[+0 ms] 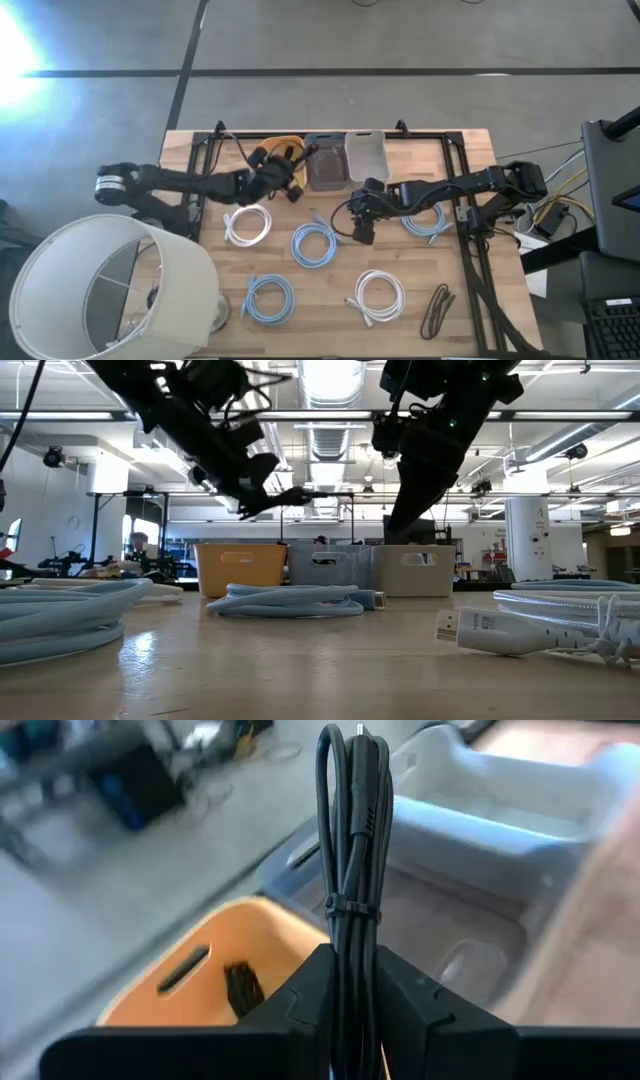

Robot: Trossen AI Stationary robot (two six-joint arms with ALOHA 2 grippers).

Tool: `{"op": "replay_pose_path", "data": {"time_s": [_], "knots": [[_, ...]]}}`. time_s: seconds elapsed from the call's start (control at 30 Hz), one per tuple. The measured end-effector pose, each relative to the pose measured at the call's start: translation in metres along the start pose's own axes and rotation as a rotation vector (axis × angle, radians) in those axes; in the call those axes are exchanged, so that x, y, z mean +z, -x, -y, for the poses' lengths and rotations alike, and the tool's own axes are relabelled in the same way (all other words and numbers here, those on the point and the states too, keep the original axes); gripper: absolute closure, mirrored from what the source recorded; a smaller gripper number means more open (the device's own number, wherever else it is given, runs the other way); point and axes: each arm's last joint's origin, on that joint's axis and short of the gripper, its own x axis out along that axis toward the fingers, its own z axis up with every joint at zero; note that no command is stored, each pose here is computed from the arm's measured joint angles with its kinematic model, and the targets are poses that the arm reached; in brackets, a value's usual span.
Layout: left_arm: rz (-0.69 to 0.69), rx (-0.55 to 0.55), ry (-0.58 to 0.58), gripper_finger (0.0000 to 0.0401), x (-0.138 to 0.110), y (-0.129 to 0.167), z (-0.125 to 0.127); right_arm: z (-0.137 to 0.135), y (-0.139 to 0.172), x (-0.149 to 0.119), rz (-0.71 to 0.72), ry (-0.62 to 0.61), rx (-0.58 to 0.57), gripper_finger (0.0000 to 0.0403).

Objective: Pick & Place USB Port
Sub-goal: Put the top black usb cable into the yellow bin

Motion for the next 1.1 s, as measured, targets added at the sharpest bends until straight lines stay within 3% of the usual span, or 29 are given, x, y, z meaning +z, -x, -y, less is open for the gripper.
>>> {"op": "replay_pose_path", "data": {"time_s": [0.17, 0.33, 1.1], "knots": [[-0.086, 0.039, 0.228, 0.0341, -0.009, -0.015, -0.024, 0.0, 0.0, 0.0, 0.0, 0.0, 0.001, 0.0253], [-0.136, 0.057, 0.305, 0.0341, -0.018, -0.021, -0.036, 0.0, 0.0, 0.0, -0.001, 0.004, 0.001, 0.0261], [-0.253, 0.071, 0.373, 0.0341, -0.058, -0.021, -0.041, 0.0, 0.0, 0.0, 0.0, 0.004, 0.002, 0.0277]]}}
